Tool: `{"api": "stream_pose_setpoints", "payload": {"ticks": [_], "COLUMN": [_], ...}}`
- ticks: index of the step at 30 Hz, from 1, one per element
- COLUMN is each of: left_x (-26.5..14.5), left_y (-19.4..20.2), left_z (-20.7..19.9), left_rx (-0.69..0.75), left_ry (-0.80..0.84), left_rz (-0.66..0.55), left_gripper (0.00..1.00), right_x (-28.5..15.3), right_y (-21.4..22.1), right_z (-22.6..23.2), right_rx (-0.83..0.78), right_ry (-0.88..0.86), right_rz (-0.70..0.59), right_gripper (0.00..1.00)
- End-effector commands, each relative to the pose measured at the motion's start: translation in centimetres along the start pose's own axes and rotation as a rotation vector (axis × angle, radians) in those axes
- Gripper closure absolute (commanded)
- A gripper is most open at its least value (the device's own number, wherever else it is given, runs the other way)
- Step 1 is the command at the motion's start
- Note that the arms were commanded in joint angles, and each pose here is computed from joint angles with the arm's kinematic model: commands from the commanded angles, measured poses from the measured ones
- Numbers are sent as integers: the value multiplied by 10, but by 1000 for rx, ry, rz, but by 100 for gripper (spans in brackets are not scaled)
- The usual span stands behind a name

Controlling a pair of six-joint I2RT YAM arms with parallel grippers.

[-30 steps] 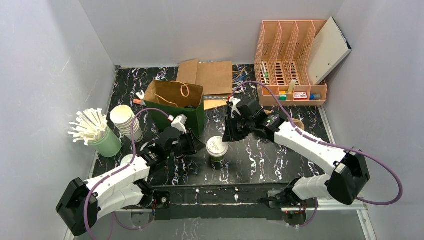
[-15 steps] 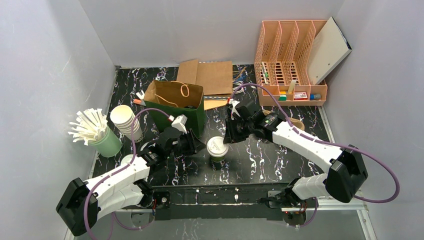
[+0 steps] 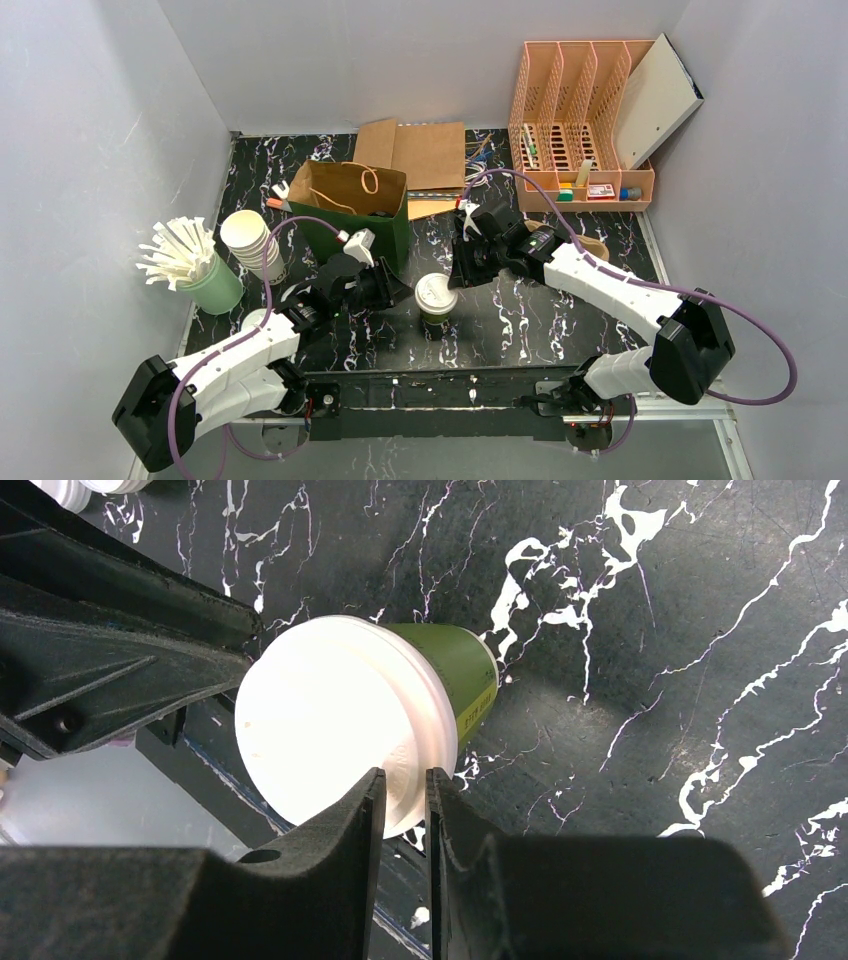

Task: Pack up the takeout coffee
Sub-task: Close the cup lid on the coffee cup.

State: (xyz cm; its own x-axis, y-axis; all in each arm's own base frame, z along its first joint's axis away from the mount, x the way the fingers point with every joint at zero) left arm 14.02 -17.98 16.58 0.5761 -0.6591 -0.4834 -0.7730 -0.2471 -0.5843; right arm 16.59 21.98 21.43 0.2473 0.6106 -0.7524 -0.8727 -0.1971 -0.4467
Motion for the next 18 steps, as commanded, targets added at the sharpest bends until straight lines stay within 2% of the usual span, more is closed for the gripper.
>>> {"api": "stream_pose_setpoints", "payload": {"ticks": [1,8,18], "left_x": [-6,-13,-1], "left_y": [-12,-16,-8], "left_z": [-13,-21,-14], "left_rx": [8,0,-24], "left_ry": [40,83,65], "left_rz": [-54,-62,-7], "left_gripper": [72,66,68], "right_x": [2,0,1], "right_y": [-1,-3,-4], "right_z": [0,2,3], "right_rx": [-14,-19,-20], "right_ry": [-18,-26,-36], "right_rz": [-2,-8,-7], "right_gripper": [70,70,70]}}
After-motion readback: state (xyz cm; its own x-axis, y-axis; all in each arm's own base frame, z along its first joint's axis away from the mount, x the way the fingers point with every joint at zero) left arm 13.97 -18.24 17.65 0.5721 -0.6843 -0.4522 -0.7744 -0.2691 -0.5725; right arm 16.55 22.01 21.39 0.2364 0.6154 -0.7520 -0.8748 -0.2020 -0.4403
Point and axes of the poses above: each gripper's point midway between its finger pads, its own x axis out along the fingers, its own z axis along the line the jaws close on, y = z × x, the point moved 10 cm from there along -x, back along the fingers, and after that the axes turned 3 degrees about x, right-handed, at the moved point
